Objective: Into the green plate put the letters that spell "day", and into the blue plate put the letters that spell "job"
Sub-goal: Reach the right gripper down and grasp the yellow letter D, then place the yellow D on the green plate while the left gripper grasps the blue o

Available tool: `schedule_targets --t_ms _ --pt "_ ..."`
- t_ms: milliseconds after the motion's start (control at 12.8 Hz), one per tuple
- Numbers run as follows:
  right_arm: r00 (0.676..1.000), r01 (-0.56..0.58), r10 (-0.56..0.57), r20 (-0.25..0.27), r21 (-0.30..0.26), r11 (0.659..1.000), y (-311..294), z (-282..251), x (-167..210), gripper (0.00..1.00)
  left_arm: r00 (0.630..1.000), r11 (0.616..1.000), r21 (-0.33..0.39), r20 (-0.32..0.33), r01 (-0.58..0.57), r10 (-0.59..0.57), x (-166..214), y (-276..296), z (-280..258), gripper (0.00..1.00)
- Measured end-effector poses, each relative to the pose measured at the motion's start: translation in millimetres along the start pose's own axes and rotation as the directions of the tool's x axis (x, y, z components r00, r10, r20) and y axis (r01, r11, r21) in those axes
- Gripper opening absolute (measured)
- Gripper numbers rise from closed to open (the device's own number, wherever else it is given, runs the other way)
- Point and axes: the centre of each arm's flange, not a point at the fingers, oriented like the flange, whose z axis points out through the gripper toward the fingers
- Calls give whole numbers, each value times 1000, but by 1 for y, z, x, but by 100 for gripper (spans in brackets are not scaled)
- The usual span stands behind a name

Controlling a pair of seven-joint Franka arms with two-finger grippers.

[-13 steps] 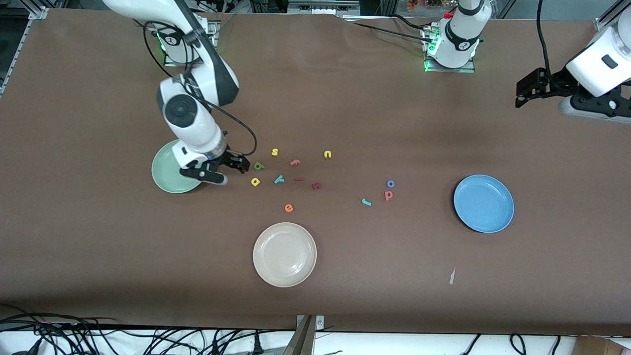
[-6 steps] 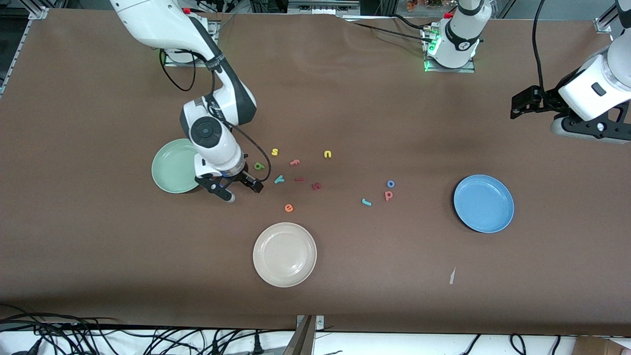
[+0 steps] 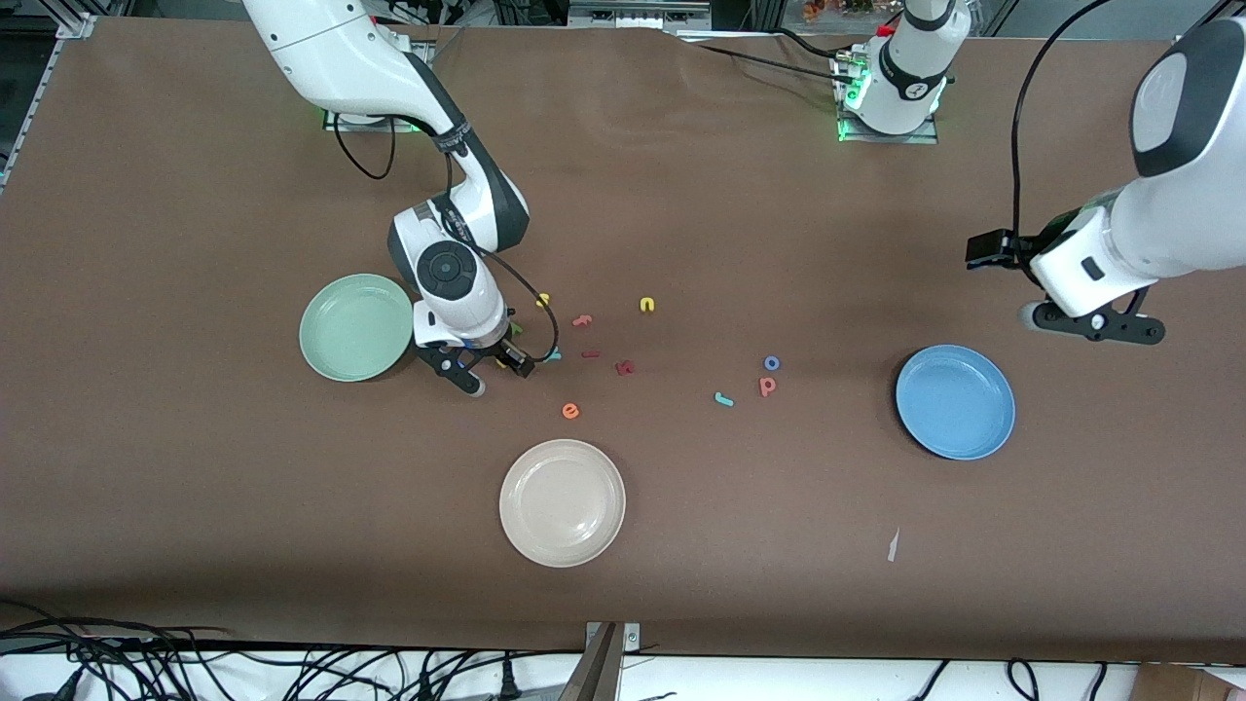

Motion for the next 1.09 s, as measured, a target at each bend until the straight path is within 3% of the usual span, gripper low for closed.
schedule_targets --t_ms 78,234,547,781,1093 --pt "1000 0 0 1 -3 1000 0 2 0 70 1000 1000 2 0 -6 6 0 3 0 100" --pt "1000 6 -6 -1 -12 1000 1 7 0 69 1000 1000 5 -1 -25 25 2 15 3 100" --pt "1000 18 -18 -4 -25 1000 2 15 -2 61 995 997 -64 -91 -35 29 29 29 55 100" --pt "999 29 -29 -14 -16 999 -3 11 -3 28 989 996 -73 -146 -43 32 43 46 123 100" --pt "999 16 -17 -47 -15 1000 -7 -18 23 28 970 995 -47 -230 -86 73 47 84 193 100"
